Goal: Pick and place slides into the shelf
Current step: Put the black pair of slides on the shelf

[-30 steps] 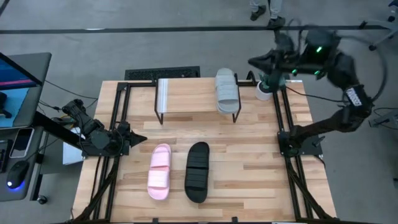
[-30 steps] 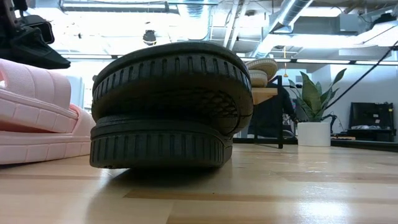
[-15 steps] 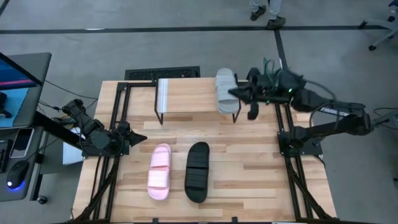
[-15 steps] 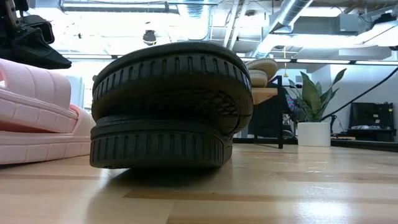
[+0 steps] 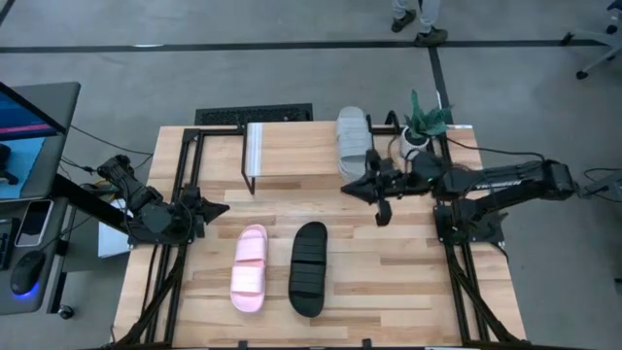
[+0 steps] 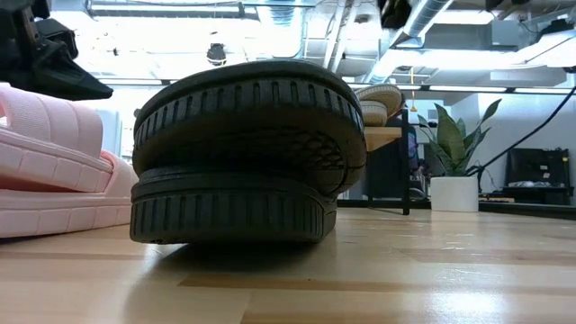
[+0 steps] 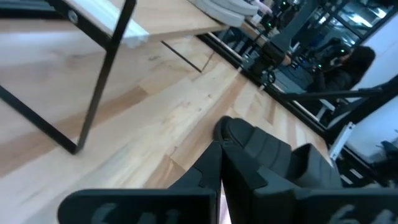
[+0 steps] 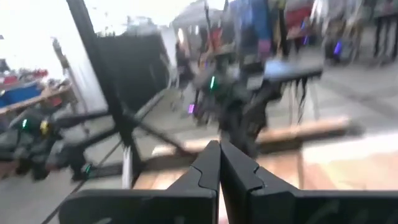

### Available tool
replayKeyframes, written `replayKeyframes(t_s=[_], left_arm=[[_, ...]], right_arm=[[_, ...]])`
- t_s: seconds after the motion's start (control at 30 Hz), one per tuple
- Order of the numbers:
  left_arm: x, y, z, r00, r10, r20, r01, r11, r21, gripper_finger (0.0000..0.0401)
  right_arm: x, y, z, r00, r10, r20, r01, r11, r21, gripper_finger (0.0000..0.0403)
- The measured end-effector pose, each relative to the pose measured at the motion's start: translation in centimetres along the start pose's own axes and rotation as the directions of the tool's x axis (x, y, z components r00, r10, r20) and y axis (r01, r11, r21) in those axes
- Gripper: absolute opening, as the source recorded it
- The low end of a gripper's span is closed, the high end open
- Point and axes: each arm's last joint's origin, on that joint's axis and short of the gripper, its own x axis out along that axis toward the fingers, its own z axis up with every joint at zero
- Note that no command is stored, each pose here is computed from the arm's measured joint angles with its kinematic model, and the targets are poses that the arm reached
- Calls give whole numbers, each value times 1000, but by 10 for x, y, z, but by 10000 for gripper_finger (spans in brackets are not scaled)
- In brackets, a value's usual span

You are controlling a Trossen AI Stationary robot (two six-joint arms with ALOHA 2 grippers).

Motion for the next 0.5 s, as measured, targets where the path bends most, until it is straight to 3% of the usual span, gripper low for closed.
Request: replayKeyframes(t_s=[0.23,0.5], left_arm=[[0,0,2,998,29,52,-30,999,11,0],[0,0,-1,1000,-17,-24,17,1000,12,0]], right_arm=[[19,1,-14,993,118,-27,-113,982,150,0],[18,-15,-14,950,306,-67,-286,935,211,0]])
